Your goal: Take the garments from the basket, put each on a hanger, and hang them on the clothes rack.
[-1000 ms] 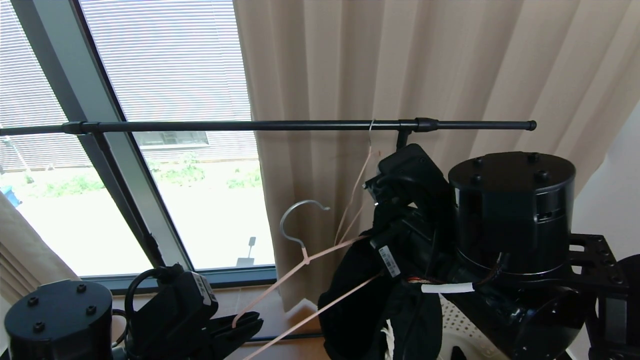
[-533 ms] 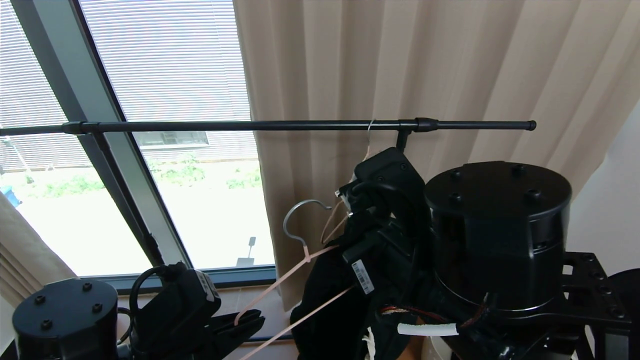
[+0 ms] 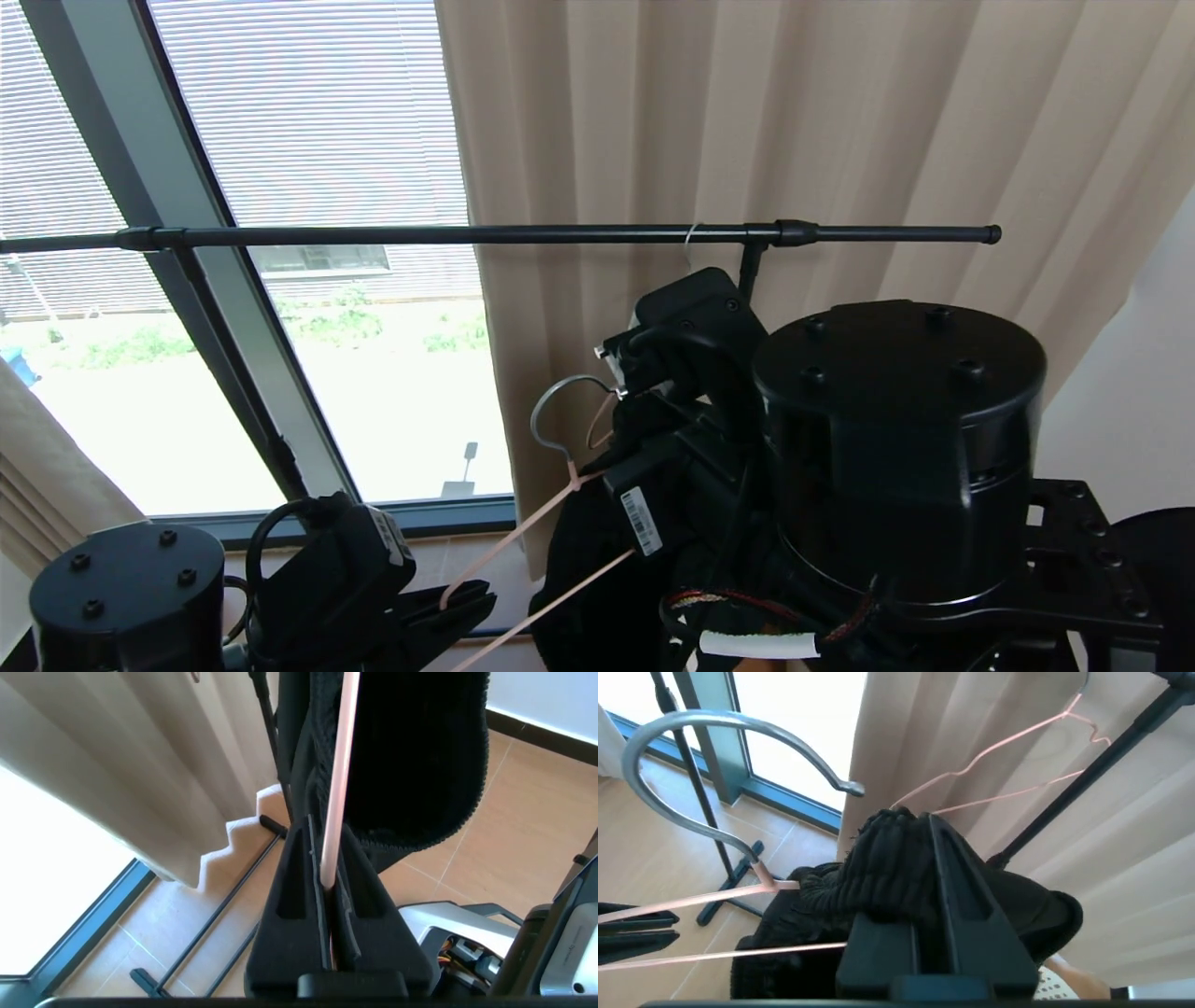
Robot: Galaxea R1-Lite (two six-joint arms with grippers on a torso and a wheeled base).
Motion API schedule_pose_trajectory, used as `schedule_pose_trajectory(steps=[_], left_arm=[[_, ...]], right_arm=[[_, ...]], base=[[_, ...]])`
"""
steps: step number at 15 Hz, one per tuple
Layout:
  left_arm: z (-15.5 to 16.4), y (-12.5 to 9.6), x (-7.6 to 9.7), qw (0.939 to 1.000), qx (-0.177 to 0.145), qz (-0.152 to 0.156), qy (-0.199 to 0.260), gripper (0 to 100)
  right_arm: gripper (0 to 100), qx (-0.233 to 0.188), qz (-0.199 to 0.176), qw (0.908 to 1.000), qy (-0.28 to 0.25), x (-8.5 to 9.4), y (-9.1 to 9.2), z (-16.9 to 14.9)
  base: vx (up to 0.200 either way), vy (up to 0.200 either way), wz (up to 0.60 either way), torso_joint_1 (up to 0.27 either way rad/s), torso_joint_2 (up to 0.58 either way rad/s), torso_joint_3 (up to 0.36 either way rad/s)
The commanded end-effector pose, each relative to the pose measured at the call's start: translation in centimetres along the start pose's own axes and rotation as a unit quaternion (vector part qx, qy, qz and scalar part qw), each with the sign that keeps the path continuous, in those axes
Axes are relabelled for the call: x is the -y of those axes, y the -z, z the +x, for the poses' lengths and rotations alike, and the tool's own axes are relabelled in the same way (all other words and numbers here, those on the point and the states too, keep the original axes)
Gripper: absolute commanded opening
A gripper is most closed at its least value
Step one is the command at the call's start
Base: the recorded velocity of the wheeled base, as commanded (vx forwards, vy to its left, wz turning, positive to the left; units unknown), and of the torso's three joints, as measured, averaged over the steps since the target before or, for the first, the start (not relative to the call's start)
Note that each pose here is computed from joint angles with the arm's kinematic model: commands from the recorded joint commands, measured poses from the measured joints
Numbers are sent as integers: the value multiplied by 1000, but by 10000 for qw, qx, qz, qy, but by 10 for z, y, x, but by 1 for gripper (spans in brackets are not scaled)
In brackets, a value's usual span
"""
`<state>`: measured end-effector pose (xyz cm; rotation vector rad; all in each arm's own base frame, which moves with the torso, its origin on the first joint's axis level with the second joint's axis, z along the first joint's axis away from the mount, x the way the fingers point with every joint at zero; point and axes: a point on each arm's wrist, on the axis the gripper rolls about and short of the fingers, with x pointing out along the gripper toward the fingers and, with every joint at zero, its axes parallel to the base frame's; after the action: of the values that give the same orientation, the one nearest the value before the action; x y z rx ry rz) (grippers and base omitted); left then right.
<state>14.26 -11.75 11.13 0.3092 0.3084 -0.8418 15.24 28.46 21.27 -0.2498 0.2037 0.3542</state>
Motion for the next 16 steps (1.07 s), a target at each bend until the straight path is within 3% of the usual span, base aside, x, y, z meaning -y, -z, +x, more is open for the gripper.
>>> schedule_pose_trajectory(steps=[1,6,11,16], left_arm=[[-1,0,0,10000,71,15,-1,0],[-3,0,4,9997,218,93,47,0],[-5,-2,4,9995,311,85,56,0],[-4,-4,0,9991,411,30,-82,0]], right_arm=[[100,20,114,9999,87,6,-2,2],[100,59,376,9983,443,25,-9,17],[100,-9,315,9984,467,14,-6,31],[100,-29,209,9990,394,3,-3,23]], base=[[0,0,0,0,0,0],[0,0,0,0,0,0],[0,0,0,0,0,0],[0,0,0,0,0,0]])
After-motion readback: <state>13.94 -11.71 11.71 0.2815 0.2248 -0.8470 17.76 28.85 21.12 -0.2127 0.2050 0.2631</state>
